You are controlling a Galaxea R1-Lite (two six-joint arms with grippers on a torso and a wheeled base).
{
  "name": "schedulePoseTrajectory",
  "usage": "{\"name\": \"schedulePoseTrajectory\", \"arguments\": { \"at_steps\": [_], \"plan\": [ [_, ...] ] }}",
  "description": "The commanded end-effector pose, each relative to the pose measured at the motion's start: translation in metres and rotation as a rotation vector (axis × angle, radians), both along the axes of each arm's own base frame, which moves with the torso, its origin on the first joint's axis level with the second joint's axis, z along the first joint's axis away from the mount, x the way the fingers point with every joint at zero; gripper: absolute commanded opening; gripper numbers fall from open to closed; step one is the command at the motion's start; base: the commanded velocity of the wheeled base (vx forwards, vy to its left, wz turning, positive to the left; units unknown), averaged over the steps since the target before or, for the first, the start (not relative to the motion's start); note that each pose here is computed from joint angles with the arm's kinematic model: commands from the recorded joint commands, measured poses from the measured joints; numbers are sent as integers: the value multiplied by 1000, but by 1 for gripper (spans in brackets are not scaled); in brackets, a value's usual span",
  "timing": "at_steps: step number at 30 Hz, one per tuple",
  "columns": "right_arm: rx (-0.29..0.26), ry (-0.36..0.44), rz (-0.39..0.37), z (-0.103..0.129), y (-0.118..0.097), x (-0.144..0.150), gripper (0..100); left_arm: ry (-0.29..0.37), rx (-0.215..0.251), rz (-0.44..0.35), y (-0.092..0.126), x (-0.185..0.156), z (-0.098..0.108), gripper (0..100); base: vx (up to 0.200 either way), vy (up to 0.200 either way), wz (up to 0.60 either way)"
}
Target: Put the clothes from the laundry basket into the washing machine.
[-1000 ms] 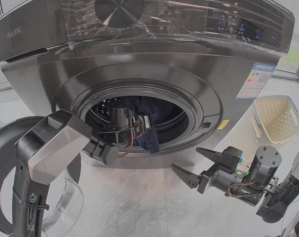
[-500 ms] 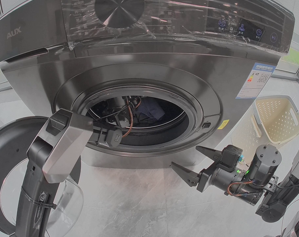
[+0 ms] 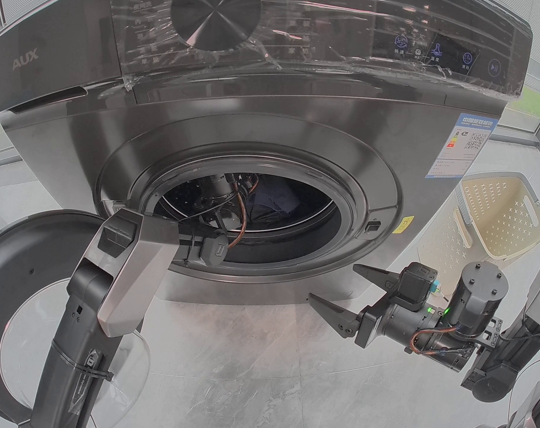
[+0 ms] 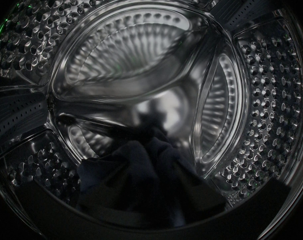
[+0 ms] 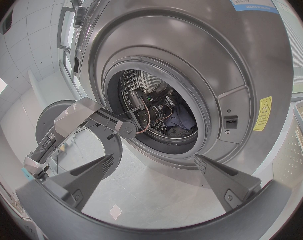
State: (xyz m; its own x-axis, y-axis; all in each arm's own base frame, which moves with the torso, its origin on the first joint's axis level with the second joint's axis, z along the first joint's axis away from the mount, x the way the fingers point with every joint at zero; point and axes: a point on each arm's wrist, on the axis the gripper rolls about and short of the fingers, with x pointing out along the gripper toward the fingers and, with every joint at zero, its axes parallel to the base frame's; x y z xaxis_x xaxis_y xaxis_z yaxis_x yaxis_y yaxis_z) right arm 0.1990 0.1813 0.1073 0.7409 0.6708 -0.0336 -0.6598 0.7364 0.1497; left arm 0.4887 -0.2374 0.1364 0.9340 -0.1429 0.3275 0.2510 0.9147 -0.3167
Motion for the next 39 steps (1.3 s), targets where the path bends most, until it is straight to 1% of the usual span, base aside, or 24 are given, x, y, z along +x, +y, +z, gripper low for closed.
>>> {"name": "schedulePoseTrajectory", "arguments": {
  "at_steps": [1, 2, 5, 6, 9, 10, 11, 12, 13, 14, 15, 18, 22, 25, 26, 27, 28, 30, 33, 34, 36, 38, 39],
  "plan": [
    [-1, 1, 1, -1, 0, 0, 100, 0, -2, -3, -2, -1, 0, 100, 0, 0, 0],
    [-2, 2, -1, -1, 0, 0, 100, -7, -6, -6, -3, -3, 5, 100, 0, 0, 0],
    [-3, 3, 1, -1, 0, 0, 100, 22, 7, -7, -8, -10, 2, 100, 0, 0, 0],
    [-3, 3, 1, -1, 0, 0, 100, 57, 32, -19, -12, -20, 1, 100, 0, 0, 0],
    [-2, 2, 1, -1, 0, 0, 100, 123, 110, -40, -17, -41, -4, 100, 0, 0, 0],
    [-2, 2, 1, -1, 0, 0, 100, 125, 113, -41, -17, -42, -4, 100, 0, 0, 0],
    [-1, 1, 1, 0, 0, 0, 100, 151, 151, -50, -18, -53, -5, 100, 0, 0, 0],
    [1, -1, -1, 0, 0, 0, 100, 164, 173, -55, -18, -58, -5, 100, 0, 0, 0],
    [1, -1, 1, 0, 0, 0, 100, 167, 178, -55, -17, -60, -5, 100, 0, 0, 0],
    [3, -3, 1, 1, 0, 0, 100, 184, 211, -54, -14, -65, -7, 100, 0, 0, 0],
    [2, -2, -1, 1, 0, 0, 100, 193, 229, -54, -13, -69, -8, 100, 0, 0, 0],
    [4, -5, -1, 2, 0, 0, 100, 212, 250, -65, -13, -79, -9, 100, 0, 0, 0],
    [5, -8, -1, 2, -1, -1, 100, 235, 272, -89, -10, -97, -4, 100, 0, 0, 0],
    [5, -8, -1, 2, -1, -1, 100, 247, 279, -98, -10, -105, -2, 100, 0, 0, 0],
    [4, -7, -1, 2, -1, -1, 100, 261, 290, -109, -10, -114, -4, 100, 0, 0, 0],
    [5, -8, -1, 2, -1, -1, 100, 263, 291, -111, -10, -114, -4, 100, 0, 0, 0],
    [4, -5, -1, 2, -1, -1, 100, 280, 312, -112, -6, -122, -7, 100, 0, 0, 0],
    [2, -4, -2, 2, -2, -2, 100, 296, 347, -134, -4, -141, -7, 100, 0, 0, 0],
    [10, -14, -10, 6, -6, -4, 100, 309, 366, -171, -2, -165, -7, 100, 0, 0, 0],
    [21, -28, -22, 11, -10, -6, 100, 312, 378, -214, -1, -183, -7, 100, 0, 0, 0],
    [26, -36, -39, 16, -16, -11, 100, 312, 393, -277, 4, -209, -6, 100, 0, 0, 0],
    [23, -38, -45, 18, -23, -16, 100, 306, 400, -335, 9, -234, -3, 100, 0, 0, 0],
    [25, -41, -52, 19, -27, -18, 100, 312, 408, -351, 13, -245, -4, 100, 0, 0, 0]
  ]
}}
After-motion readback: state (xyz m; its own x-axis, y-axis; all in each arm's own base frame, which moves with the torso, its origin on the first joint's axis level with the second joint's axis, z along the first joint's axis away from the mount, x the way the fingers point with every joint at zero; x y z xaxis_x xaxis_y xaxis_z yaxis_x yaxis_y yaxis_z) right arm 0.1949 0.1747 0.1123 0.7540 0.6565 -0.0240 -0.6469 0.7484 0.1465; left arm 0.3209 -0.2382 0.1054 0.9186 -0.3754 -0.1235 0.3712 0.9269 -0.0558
